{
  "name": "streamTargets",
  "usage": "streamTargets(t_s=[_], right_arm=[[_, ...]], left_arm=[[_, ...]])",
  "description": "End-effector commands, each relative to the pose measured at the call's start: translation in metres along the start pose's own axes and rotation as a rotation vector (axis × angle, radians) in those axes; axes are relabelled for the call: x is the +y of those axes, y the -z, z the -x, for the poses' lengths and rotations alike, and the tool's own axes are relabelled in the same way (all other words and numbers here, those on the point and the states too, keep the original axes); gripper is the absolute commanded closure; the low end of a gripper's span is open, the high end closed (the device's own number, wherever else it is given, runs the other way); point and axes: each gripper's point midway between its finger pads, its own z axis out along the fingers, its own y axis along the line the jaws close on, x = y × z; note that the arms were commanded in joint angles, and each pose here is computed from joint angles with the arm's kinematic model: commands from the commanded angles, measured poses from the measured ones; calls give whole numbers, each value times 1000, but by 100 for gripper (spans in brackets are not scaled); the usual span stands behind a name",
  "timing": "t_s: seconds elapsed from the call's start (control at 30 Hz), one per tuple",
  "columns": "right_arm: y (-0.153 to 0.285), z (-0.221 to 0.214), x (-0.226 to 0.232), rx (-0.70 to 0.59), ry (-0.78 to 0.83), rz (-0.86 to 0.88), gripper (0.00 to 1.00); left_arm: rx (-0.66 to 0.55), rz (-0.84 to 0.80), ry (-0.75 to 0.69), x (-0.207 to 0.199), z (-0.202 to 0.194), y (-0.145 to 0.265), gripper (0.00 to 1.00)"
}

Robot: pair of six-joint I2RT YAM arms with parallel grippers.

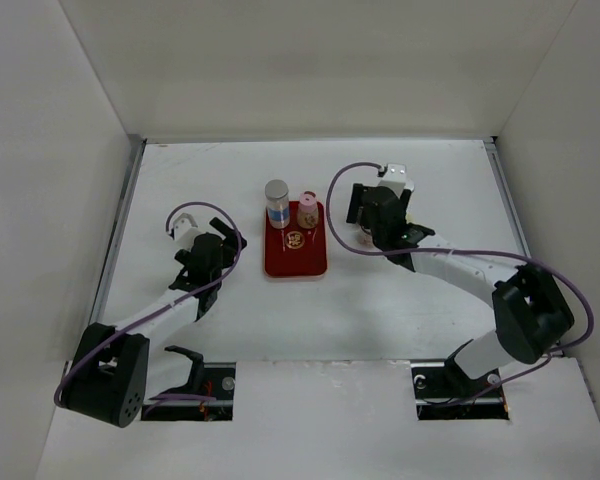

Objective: Organize the condiment bottles

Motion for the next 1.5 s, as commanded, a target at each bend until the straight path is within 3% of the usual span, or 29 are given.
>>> streamTargets(t_s=[0.0,0.4,0.47,0.6,0.8,1.03,1.27,1.47], right_arm=[[-2,-13,-20,40,-19,-63,11],[-28,-45,-15,139,15,-43,12],[-32,-47,-15,144,29,-53,16],[-31,-39,-18,110,25,-78,38],[-8,-1,-17,-28,65,-109,47],[25,19,68,-78,21,146,46],[25,-3,170,-13,-10,381,46],[10,-28,215,27,15,449,44]], left_arm=[[-15,-41,28,-12,5,-1,0],[-26,-43,33,-11,8,0,0],[-21,-45,33,-11,7,0,0],[-33,-42,36,-11,9,0,0],[-33,-46,36,-12,9,0,0],[-36,-50,39,-13,10,1,0],[-48,-49,47,-9,14,3,0],[-52,-46,57,-6,16,4,0]])
